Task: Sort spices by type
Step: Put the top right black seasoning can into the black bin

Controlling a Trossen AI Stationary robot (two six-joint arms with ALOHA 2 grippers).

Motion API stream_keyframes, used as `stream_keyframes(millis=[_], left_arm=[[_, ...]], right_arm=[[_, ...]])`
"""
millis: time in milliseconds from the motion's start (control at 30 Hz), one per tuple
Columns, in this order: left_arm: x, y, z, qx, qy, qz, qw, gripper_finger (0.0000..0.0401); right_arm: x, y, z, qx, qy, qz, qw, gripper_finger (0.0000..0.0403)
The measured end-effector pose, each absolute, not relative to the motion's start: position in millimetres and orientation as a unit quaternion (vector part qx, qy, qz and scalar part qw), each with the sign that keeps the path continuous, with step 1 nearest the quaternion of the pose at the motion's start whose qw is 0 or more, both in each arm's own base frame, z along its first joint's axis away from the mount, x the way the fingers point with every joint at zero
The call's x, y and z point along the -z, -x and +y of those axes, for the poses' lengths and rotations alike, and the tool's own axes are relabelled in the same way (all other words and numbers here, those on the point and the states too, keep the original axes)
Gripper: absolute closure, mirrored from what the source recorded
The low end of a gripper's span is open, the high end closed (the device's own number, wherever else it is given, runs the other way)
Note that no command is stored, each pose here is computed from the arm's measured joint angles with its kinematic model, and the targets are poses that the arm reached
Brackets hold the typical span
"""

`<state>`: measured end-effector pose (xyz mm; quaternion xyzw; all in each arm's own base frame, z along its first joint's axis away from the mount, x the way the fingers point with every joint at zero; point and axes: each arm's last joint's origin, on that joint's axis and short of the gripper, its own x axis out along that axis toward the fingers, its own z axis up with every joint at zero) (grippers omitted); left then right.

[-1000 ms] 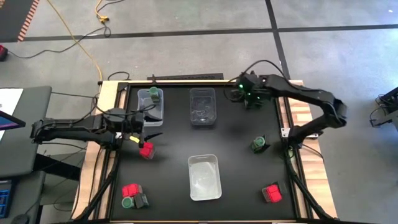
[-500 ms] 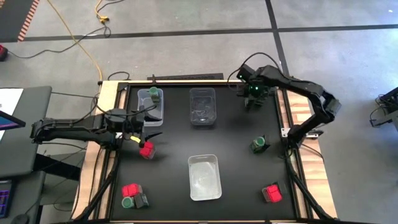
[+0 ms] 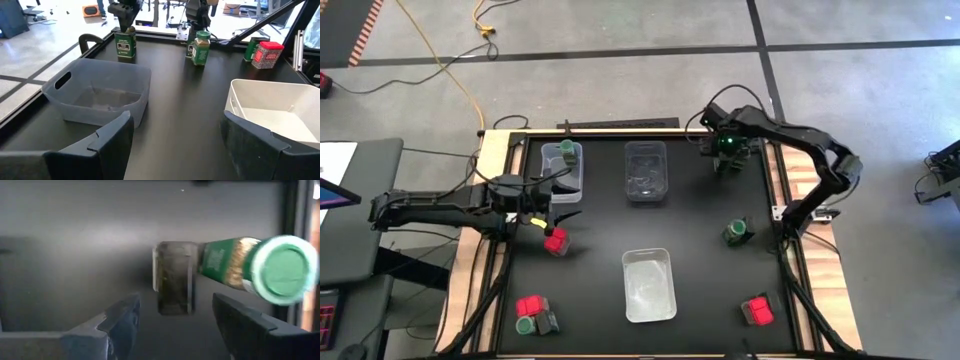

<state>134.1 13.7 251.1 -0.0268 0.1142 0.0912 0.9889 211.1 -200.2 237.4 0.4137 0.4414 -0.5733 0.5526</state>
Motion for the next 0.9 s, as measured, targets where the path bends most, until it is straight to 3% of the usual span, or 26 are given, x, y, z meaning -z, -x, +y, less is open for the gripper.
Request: stream_keyframes(millis=[333,900], left_arm=[[-251,-134,14,-0.091,0.027,0.114,0.989,0.0119],[-251,-134,14,-0.091,0.025,0.114,0.989,0.0119]], right_arm=[[-214,-220,-208,0.573,-0.411,0.468,0.532,0.0127],[-210,-211,-223,0.595,-0.412,0.454,0.52,0.0131]])
